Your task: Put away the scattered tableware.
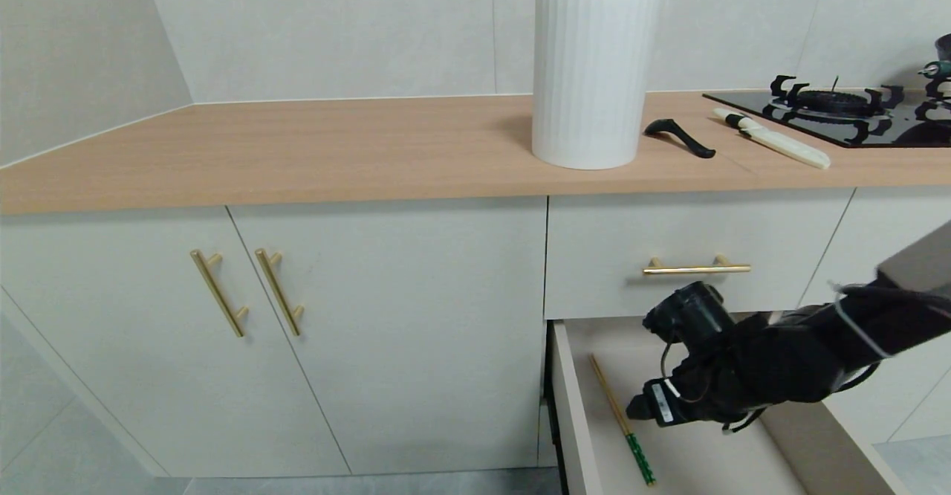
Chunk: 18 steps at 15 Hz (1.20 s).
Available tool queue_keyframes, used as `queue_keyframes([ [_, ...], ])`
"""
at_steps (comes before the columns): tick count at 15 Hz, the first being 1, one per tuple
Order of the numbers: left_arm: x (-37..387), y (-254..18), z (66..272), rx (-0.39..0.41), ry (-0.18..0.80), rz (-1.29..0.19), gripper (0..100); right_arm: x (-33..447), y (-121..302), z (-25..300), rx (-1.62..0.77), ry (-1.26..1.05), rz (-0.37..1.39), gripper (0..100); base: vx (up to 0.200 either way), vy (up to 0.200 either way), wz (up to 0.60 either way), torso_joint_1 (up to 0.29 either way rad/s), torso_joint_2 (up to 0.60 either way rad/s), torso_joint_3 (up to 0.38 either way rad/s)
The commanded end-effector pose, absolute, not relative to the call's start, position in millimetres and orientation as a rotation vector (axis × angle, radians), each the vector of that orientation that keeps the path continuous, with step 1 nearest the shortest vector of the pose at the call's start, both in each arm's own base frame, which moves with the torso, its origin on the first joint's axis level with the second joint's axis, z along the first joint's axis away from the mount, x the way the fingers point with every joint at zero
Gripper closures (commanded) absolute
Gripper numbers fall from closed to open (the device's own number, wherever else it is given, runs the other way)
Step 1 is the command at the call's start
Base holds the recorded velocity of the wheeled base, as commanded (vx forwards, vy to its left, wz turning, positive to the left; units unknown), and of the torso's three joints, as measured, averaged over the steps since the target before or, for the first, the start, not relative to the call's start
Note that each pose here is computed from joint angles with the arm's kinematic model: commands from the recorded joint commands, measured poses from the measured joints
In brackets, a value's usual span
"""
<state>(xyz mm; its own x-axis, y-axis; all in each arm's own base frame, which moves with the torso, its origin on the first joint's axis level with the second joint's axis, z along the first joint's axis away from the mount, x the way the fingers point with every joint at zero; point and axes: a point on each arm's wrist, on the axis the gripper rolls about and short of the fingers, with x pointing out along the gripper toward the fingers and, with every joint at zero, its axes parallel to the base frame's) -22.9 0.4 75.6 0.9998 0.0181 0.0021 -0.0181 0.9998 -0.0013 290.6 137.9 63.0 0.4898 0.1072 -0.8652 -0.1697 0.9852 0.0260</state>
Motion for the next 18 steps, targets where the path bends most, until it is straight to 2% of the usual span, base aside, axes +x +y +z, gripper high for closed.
queue_keyframes([
  [1, -23, 0, 76, -0.002, -0.002, 0.018, 0, 244, 91, 143, 0.06, 0.83, 0.158, 0, 0.0, 0.0, 0.0, 0.0, 0.0, 0.0],
  [4, -23, 0, 76, -0.002, -0.002, 0.018, 0, 210, 67, 180, 0.092, 0.754, 0.166, 0, 0.0, 0.0, 0.0, 0.0, 0.0, 0.0],
  [6, -23, 0, 76, -0.002, -0.002, 0.018, 0, 201, 55, 188, 0.048, 0.71, 0.155, 0, 0.0, 0.0, 0.0, 0.0, 0.0, 0.0],
  [14, -23, 0, 76, -0.002, -0.002, 0.018, 0, 198, 44, 180, -0.027, 0.724, 0.142, 0, 0.0, 0.0, 0.0, 0.0, 0.0, 0.0],
  [18, -23, 0, 76, -0.002, -0.002, 0.018, 0, 198, 44, 178, -0.035, 0.729, 0.144, 0, 0.0, 0.0, 0.0, 0.046, -0.24, -0.229],
])
